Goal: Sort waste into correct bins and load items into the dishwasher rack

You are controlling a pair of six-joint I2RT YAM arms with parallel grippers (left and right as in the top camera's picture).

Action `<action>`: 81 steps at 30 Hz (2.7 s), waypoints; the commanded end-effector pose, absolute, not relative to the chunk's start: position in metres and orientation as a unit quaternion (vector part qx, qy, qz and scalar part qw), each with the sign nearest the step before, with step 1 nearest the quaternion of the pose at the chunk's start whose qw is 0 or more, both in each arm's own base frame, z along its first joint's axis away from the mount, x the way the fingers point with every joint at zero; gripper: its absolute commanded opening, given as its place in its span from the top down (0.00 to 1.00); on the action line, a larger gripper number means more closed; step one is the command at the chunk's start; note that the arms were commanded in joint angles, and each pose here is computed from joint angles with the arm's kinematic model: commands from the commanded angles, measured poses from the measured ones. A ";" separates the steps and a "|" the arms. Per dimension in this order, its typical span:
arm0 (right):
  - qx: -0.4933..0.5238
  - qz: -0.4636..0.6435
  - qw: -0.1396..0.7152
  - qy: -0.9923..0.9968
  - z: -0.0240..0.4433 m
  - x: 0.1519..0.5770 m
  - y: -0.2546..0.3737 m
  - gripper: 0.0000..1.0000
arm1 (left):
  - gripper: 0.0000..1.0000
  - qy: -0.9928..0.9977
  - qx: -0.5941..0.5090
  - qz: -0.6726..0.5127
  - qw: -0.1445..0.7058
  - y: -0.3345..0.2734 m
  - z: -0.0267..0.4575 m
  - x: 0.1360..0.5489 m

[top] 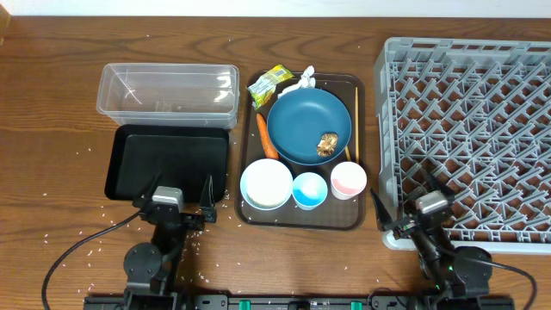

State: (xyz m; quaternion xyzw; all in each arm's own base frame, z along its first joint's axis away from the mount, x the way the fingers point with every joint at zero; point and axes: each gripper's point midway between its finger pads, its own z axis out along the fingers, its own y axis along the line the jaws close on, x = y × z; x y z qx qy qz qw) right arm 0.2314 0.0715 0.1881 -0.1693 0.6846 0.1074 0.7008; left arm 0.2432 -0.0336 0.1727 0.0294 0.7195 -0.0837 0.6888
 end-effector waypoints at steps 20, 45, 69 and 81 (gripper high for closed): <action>-0.146 0.198 0.490 0.836 0.315 0.311 0.095 0.01 | 0.02 0.869 0.032 -0.265 0.416 -0.101 0.296 0.317; -0.043 0.218 0.294 0.930 0.228 0.339 0.093 0.01 | 0.09 0.951 0.100 -0.162 0.245 -0.189 0.159 0.346; -0.045 0.218 0.301 0.927 0.230 0.342 0.093 0.01 | 0.51 0.966 0.228 -0.093 0.080 -0.246 0.079 0.245; -0.044 0.218 0.297 0.929 0.228 0.340 0.093 0.01 | 0.89 0.970 0.220 -0.085 0.054 -0.249 0.057 0.245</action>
